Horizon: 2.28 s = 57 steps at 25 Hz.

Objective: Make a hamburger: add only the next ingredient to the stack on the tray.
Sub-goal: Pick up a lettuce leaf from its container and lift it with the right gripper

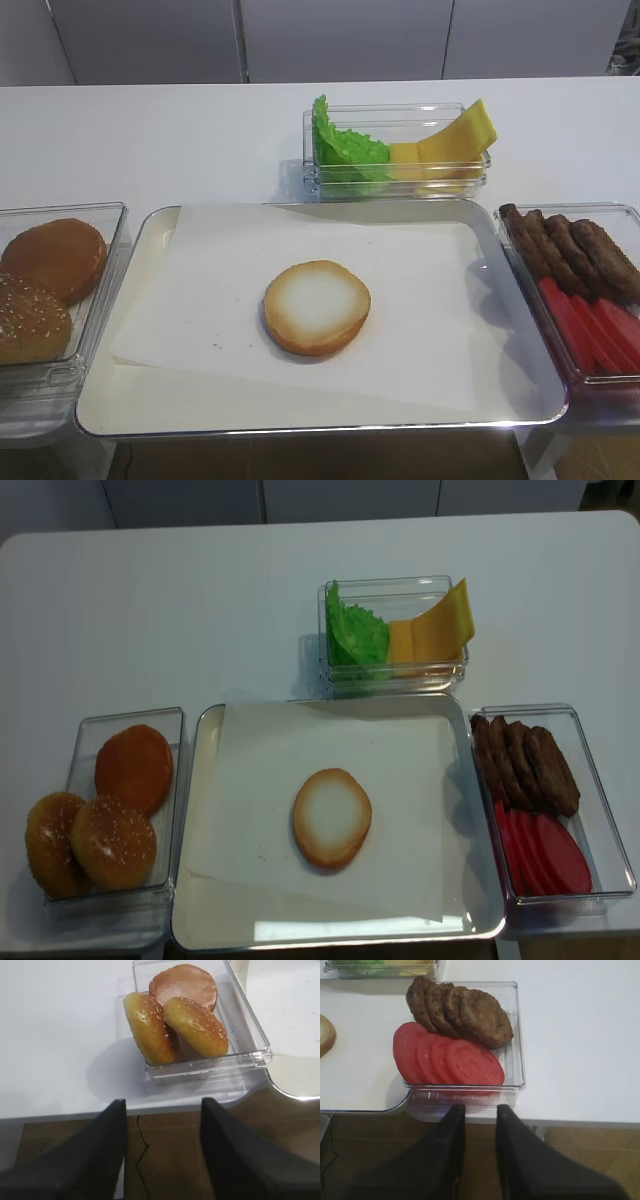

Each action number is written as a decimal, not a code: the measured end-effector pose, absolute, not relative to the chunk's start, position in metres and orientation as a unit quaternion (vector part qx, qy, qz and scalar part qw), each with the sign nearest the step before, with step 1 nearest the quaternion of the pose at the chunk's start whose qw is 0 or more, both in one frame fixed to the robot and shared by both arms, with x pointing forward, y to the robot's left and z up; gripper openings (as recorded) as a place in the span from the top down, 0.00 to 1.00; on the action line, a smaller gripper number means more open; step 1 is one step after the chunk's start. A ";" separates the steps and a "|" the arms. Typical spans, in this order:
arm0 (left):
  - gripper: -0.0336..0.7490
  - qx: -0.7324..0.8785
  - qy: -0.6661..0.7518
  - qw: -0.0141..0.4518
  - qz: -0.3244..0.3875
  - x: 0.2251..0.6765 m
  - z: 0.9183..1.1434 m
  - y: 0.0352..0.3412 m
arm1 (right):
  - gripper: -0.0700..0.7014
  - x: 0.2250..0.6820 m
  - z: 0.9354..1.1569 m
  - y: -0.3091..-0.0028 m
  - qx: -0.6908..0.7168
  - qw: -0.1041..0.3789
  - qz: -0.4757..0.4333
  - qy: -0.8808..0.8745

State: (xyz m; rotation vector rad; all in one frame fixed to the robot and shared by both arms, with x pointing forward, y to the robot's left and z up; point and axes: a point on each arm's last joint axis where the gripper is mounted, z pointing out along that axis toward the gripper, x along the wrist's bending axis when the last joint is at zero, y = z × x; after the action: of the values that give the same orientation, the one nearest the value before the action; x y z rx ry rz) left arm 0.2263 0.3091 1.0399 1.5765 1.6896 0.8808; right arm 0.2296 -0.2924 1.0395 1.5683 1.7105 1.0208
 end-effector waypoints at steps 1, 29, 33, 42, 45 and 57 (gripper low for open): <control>0.50 0.602 0.645 0.328 0.336 0.226 1.040 0.309 | 0.68 0.230 1.040 -0.292 0.590 0.299 0.384 0.644; 0.50 0.603 0.645 0.328 0.337 0.226 1.040 0.309 | 0.68 0.230 1.040 -0.292 0.590 0.299 0.384 0.644; 0.50 0.603 0.645 0.328 0.337 0.226 1.040 0.309 | 0.58 0.230 1.040 -0.292 0.590 0.299 0.384 0.644; 0.50 0.603 0.645 0.328 0.337 0.226 1.040 0.309 | 0.20 0.229 1.048 -0.291 0.580 0.310 0.408 0.633; 0.50 0.603 0.645 0.328 0.337 0.226 1.040 0.309 | 0.22 0.233 1.063 -0.289 0.574 0.307 0.430 0.625; 0.50 0.603 0.645 0.328 0.337 0.226 1.040 0.309 | 0.23 0.335 1.124 -0.275 0.622 0.219 0.410 0.630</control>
State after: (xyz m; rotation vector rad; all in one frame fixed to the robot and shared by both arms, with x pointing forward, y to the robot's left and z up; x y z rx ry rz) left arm 0.2264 0.3091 1.0399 1.5782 1.6877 0.8823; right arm 0.3349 -0.2745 1.1244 1.7211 1.7430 1.1333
